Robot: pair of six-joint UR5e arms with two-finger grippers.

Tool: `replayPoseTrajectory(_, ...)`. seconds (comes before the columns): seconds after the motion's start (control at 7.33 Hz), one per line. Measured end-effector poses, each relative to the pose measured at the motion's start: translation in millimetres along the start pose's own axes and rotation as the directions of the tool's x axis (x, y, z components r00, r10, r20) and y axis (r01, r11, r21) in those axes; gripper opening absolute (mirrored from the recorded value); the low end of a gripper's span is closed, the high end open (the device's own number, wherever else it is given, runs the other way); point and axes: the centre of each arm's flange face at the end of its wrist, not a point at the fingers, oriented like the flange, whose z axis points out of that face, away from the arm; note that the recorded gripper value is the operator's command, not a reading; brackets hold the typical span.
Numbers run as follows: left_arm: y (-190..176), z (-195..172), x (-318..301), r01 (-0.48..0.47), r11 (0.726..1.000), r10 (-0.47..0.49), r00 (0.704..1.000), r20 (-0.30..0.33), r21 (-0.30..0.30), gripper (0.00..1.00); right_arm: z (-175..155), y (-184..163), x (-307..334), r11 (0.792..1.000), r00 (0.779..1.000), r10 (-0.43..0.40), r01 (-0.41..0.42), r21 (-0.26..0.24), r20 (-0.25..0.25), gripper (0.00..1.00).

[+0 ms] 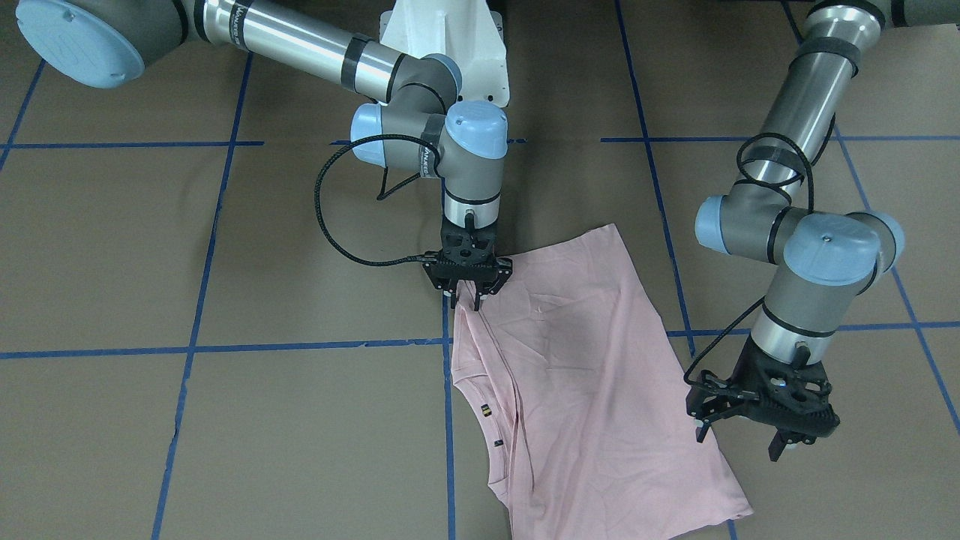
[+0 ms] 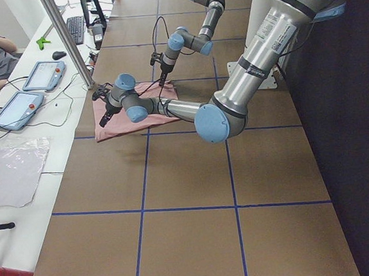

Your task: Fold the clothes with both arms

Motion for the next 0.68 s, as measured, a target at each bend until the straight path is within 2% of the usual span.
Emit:
replayPoseTrajectory(0.41,0.5,0.1,-0.4,-0.001,1.0,0.001,1.0,0.0,-0.001,1.0,3.4,0.5,1.4,1.0,1.0,0.0,0.0,0.0,-0.005,0.44)
replayPoseTrajectory(0.55,0.5,0.1,-0.4,-0.001,1.0,0.001,1.0,0.0,-0.001,1.0,5.6,2.0,2.0,1.0,1.0,-0.002,0.002,-0.002,-0.009,0.37)
replayPoseTrajectory(0.68,0.5,0.1,-0.4,-0.001,1.0,0.001,1.0,0.0,-0.001,1.0,7.0,2.6,2.0,1.0,1.0,-0.002,0.002,-0.003,-0.011,0.13)
